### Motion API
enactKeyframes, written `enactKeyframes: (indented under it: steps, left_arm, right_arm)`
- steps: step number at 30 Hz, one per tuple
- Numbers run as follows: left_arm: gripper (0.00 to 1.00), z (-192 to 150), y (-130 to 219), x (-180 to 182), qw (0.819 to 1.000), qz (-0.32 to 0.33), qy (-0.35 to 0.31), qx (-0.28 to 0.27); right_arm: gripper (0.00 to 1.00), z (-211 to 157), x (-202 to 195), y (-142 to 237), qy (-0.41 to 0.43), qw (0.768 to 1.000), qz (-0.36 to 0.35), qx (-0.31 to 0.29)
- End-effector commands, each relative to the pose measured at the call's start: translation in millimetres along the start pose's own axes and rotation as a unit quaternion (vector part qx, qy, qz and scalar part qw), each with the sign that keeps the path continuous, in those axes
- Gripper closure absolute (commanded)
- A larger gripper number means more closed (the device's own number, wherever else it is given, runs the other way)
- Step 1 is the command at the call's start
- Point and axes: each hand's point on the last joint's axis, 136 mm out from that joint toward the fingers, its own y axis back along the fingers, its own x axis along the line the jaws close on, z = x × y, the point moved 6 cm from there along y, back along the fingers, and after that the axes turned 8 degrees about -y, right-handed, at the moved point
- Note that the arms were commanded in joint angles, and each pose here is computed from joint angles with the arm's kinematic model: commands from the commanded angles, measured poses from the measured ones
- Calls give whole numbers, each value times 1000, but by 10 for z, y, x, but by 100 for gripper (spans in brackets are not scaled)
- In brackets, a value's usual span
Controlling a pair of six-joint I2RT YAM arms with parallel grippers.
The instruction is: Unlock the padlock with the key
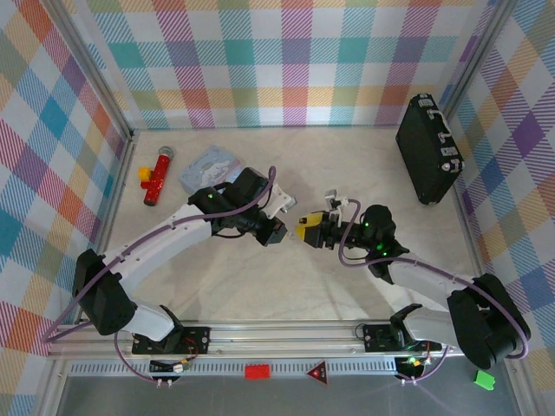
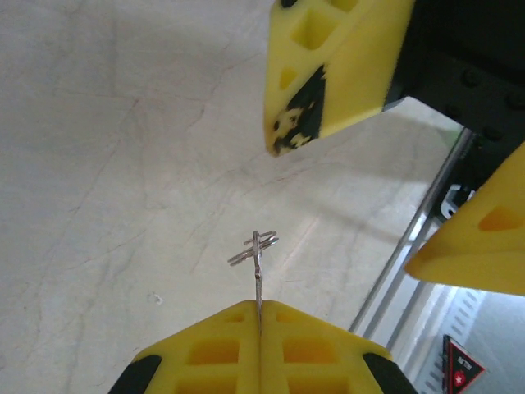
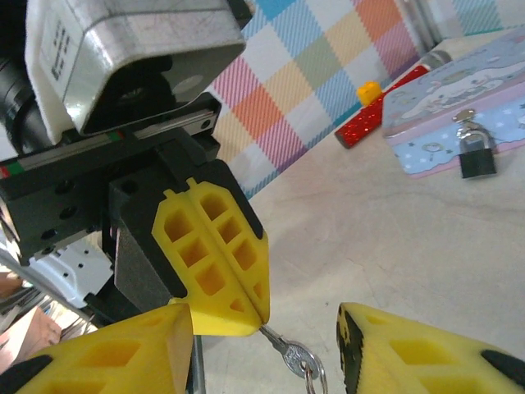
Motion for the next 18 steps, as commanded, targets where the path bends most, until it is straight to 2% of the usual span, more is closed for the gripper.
enactKeyframes:
  steps: [1,18]
  left_arm:
    - [100,56,133,-95,999,-35,-14,-13]
    - [100,109,346,-122,997,-59,-22,-49]
  right_arm:
    - [52,-1,130,-11,46,997,56,7]
    - [58,-121,95,-120,43,995,82,46]
